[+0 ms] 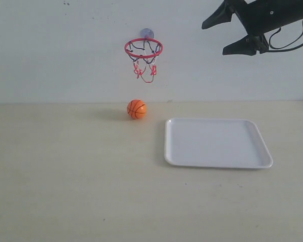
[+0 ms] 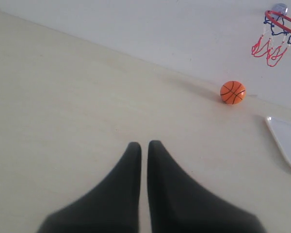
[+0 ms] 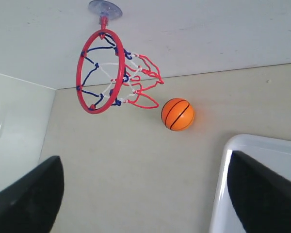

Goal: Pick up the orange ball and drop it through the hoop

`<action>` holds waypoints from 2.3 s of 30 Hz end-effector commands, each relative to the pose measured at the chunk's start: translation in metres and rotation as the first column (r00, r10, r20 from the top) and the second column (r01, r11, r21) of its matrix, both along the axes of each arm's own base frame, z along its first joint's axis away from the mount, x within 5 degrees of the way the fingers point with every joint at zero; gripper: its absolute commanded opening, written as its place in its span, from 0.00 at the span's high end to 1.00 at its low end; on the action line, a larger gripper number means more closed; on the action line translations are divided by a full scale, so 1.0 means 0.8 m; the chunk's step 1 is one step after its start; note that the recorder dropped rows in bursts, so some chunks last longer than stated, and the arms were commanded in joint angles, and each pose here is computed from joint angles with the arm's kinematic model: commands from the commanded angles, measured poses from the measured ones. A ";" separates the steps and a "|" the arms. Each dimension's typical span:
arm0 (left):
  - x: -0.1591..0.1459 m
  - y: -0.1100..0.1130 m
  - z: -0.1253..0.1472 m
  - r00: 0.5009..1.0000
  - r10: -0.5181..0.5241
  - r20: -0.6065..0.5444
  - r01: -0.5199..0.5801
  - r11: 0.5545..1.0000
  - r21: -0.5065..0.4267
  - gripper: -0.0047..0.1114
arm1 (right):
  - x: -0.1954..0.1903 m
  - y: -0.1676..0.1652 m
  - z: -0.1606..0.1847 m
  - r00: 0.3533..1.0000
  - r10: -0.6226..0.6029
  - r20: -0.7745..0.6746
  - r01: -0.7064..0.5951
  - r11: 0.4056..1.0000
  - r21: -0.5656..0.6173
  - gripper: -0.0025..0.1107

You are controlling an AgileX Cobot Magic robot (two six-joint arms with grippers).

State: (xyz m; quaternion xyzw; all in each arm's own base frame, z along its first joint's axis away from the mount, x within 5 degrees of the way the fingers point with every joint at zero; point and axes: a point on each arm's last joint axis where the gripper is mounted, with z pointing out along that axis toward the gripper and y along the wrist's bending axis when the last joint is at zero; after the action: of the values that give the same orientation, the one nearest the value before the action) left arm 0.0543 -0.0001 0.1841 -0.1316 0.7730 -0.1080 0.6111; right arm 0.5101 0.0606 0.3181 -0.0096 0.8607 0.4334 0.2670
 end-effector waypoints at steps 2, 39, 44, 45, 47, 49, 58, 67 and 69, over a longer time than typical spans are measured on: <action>0.000 -0.001 0.002 1.000 -0.008 0.013 0.008 1.000 0.001 0.92 | -0.007 0.022 0.006 1.000 0.020 -0.002 -0.020 0.998 -0.059 0.23; 0.000 -0.001 0.002 1.000 -0.008 0.013 0.008 1.000 0.001 0.92 | -0.304 0.028 -0.206 0.627 0.141 -0.766 -0.513 0.815 -0.270 0.23; 0.000 -0.001 0.002 1.000 -0.008 0.013 0.008 1.000 0.001 0.92 | -0.355 0.018 -0.236 0.495 0.117 -0.861 -0.563 0.798 -0.215 0.23; 0.000 -0.001 0.002 1.000 -0.008 0.013 0.008 1.000 0.001 0.92 | -0.358 0.018 -0.238 0.490 0.123 -0.863 -0.570 0.794 -0.211 0.23; 0.000 -0.001 0.002 1.000 -0.008 0.013 0.008 1.000 0.001 0.92 | -0.358 0.018 -0.233 0.503 0.125 -0.856 -0.567 0.794 -0.217 0.23; 0.000 -0.001 0.002 1.000 -0.008 0.013 0.008 1.000 0.001 0.92 | -0.359 0.018 -0.213 0.562 0.141 -0.815 -0.556 0.794 -0.246 0.24; 0.000 -0.001 0.002 1.000 -0.008 0.013 0.008 1.000 0.001 0.92 | -0.416 0.010 -0.090 0.859 0.187 -0.477 -0.400 0.826 -0.397 0.98; 0.000 -0.001 0.002 1.000 -0.008 0.013 0.008 1.000 0.001 0.92 | -0.477 0.008 -0.034 0.954 0.203 -0.221 -0.277 0.880 -0.386 0.98; 0.000 -0.001 0.002 1.000 -0.008 0.013 0.008 1.000 0.001 0.92 | -0.486 0.007 -0.027 0.963 0.204 -0.178 -0.260 0.883 -0.391 0.98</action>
State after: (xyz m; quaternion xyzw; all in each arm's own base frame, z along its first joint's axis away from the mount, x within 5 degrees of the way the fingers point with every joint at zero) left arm 0.0543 -0.0001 0.1841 -0.1316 0.7730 -0.1080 0.6111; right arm 0.1315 0.0666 0.2896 -0.1334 0.9465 0.2659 0.1252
